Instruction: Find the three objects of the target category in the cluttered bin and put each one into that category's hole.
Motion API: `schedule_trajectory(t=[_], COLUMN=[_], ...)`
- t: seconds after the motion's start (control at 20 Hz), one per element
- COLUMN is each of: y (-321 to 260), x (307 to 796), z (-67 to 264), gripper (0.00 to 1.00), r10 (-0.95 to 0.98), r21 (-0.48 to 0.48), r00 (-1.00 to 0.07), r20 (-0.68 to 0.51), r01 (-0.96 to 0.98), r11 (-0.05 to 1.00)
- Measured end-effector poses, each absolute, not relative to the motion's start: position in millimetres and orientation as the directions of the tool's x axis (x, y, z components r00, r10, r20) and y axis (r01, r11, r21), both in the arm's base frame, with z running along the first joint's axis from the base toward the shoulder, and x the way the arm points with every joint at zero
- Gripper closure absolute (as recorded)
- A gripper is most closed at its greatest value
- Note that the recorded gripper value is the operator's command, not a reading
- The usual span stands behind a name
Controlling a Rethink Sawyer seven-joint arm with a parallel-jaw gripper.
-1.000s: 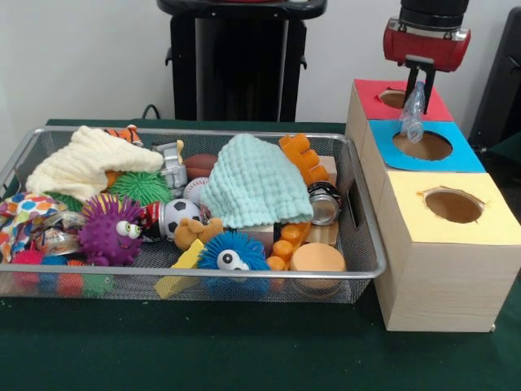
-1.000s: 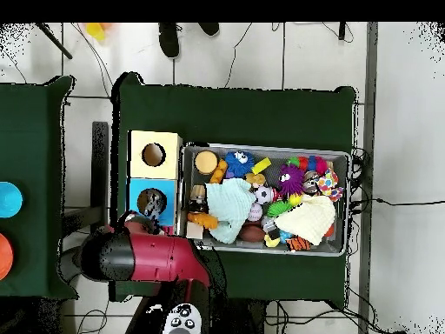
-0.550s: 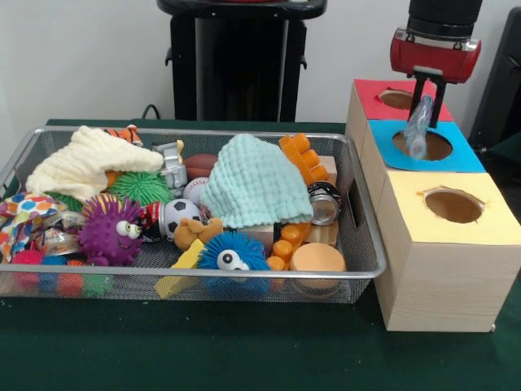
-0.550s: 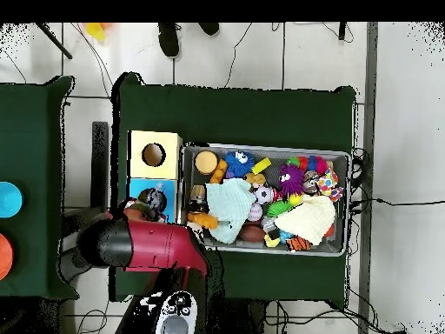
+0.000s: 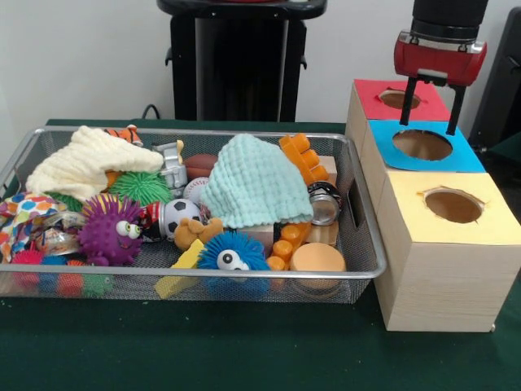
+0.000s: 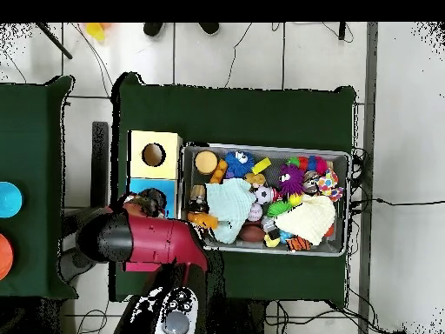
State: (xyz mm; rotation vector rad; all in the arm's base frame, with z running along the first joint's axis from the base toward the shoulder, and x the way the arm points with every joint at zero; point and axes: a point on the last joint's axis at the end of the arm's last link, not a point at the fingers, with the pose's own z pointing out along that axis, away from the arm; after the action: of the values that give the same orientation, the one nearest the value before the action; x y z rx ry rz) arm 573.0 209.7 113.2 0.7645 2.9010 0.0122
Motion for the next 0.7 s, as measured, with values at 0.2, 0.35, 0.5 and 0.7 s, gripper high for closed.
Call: schedule_trajectory(t=[0.2, 0.35, 0.5, 0.7], y=[206, 202, 198, 194], x=[575, 577, 579, 581], z=[113, 114, 115, 117], gripper=[0.0, 0.0, 0.0, 0.0], r10=[0.501, 0.509, 0.516, 0.522], r21=[0.046, 0.047, 0.049, 0.052], r00=[-0.855, -0.85, -0.846, -0.842], r20=[-0.133, -0.133, -0.135, -0.139], r01=[0.5, 0.507, 0.514, 0.52], r11=[0.865, 0.86, 0.856, 0.853])
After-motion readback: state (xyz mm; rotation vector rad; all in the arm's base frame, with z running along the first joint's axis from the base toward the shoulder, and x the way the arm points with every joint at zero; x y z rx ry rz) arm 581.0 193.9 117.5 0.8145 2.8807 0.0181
